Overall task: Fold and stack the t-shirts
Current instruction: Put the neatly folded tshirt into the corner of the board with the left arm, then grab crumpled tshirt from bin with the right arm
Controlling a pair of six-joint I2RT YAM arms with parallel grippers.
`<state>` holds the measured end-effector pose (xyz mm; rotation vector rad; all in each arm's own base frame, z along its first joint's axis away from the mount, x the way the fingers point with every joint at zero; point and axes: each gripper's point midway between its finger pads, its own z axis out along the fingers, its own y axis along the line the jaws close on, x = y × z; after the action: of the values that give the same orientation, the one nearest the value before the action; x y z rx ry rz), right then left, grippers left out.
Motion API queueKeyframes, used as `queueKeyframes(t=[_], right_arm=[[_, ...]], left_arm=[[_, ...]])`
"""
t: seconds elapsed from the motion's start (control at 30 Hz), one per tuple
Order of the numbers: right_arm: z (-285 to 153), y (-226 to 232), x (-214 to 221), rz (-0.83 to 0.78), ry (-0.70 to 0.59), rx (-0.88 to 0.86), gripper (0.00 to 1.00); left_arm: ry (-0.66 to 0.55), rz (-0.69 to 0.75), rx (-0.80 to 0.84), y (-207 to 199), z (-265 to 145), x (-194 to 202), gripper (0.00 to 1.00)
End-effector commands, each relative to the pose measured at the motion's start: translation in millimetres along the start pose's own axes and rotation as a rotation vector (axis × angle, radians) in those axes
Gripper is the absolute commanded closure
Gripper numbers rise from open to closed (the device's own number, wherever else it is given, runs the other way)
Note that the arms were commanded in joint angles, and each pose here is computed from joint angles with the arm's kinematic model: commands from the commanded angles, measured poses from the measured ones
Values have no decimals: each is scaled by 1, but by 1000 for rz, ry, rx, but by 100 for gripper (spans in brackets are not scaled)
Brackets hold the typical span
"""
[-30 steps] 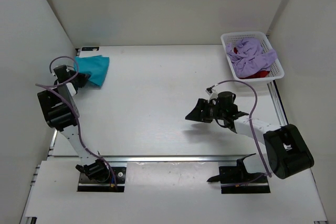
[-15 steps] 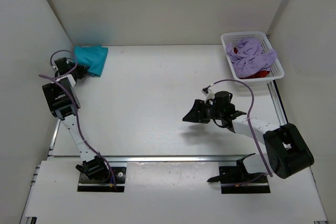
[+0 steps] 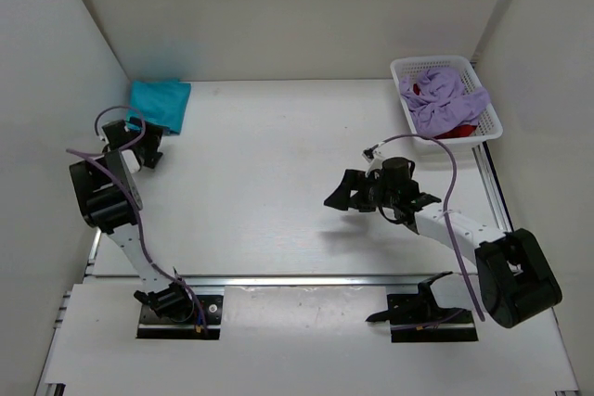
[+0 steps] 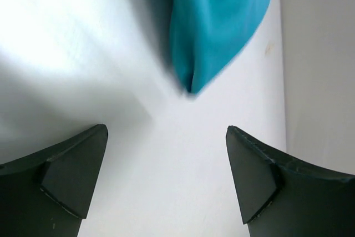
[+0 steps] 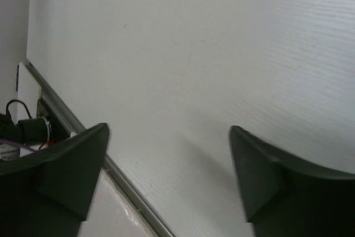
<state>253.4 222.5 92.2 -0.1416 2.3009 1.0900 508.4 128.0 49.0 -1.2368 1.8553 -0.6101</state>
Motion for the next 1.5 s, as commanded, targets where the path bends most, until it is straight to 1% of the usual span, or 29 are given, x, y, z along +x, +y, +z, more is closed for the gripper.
queueKeyframes(t=[0.0,0.03,0.07,0.1,0.17,0.23,0.27,0.3,0.33,0.4,0.43,0.47,0.53,0.63,0.7,0.8,0.83,0.87,0.9,0.93,0.97,1.03,1.13,1.2,1.23,1.27,1.3,1.37,1.47], right_arm=[[-13,-4,-45,-78,-173,75,1],[-16,-14,-46,-68,-193,97,1],[-20,-13,-52,-84,-226,93,1],[-23,-14,-59,-84,-246,92,1],[-27,-22,-75,-117,-295,142,1],[-28,-27,-93,-170,-369,189,1],[-28,-33,-98,-191,-382,212,0],[-28,-37,-108,-207,-419,227,1],[-26,-45,-113,-201,-430,244,1],[-26,-53,-135,-206,-503,275,1],[-24,-60,-144,-218,-540,316,1],[-21,-58,-152,-259,-556,335,1],[-12,-75,-164,-290,-581,423,1],[-1,-76,-190,-376,-623,475,1],[9,-87,-193,-399,-620,513,1],[19,-98,-198,-420,-633,594,1],[20,-99,-203,-418,-655,624,1],[23,-107,-200,-419,-651,658,1],[29,-109,-198,-432,-647,684,1],[32,-107,-202,-436,-651,703,1],[33,-107,-205,-442,-643,724,1],[44,-108,-199,-476,-595,708,0],[43,-110,-202,-464,-598,707,1],[39,-108,-196,-452,-608,643,0],[30,-103,-205,-445,-660,618,0],[30,-108,-196,-438,-643,587,1],[30,-105,-192,-442,-641,554,1],[25,-106,-197,-423,-658,533,1],[32,-105,-196,-437,-627,512,0]], left_arm=[[-41,71,-33,1,-48,23,1],[-93,93,-40,-5,-63,16,1],[-92,111,-64,4,-70,32,1],[-107,154,-33,-4,-85,45,1],[-147,215,16,-24,-106,63,1],[-141,320,118,-58,-130,105,1],[-199,371,142,-71,-139,106,2],[-193,459,167,-85,-144,136,1],[-205,499,181,-92,-147,146,1],[-184,618,248,-113,-155,193,2],[-173,647,282,-121,-157,211,2],[-184,655,289,-123,-156,215,1],[-129,682,294,-120,-141,237,1],[-76,674,338,-132,-123,255,1],[-101,677,331,-138,-111,263,1],[-192,716,301,-147,-109,280,1],[-265,783,259,-143,-108,273,1],[-315,872,259,-147,-109,282,1],[-334,912,286,-155,-111,297,1],[-392,966,274,-160,-112,293,2],[-403,1033,250,-152,-108,301,1],[-407,1053,283,-156,-112,317,1],[-393,1101,324,-160,-112,321,1],[-342,1137,363,-160,-107,329,1],[-339,1147,362,-165,-105,330,2],[-341,1161,361,-169,-105,335,1],[-354,1182,304,-171,-99,336,1],[-370,1235,248,-171,-97,347,1],[-397,1215,255,-172,-102,345,2]])
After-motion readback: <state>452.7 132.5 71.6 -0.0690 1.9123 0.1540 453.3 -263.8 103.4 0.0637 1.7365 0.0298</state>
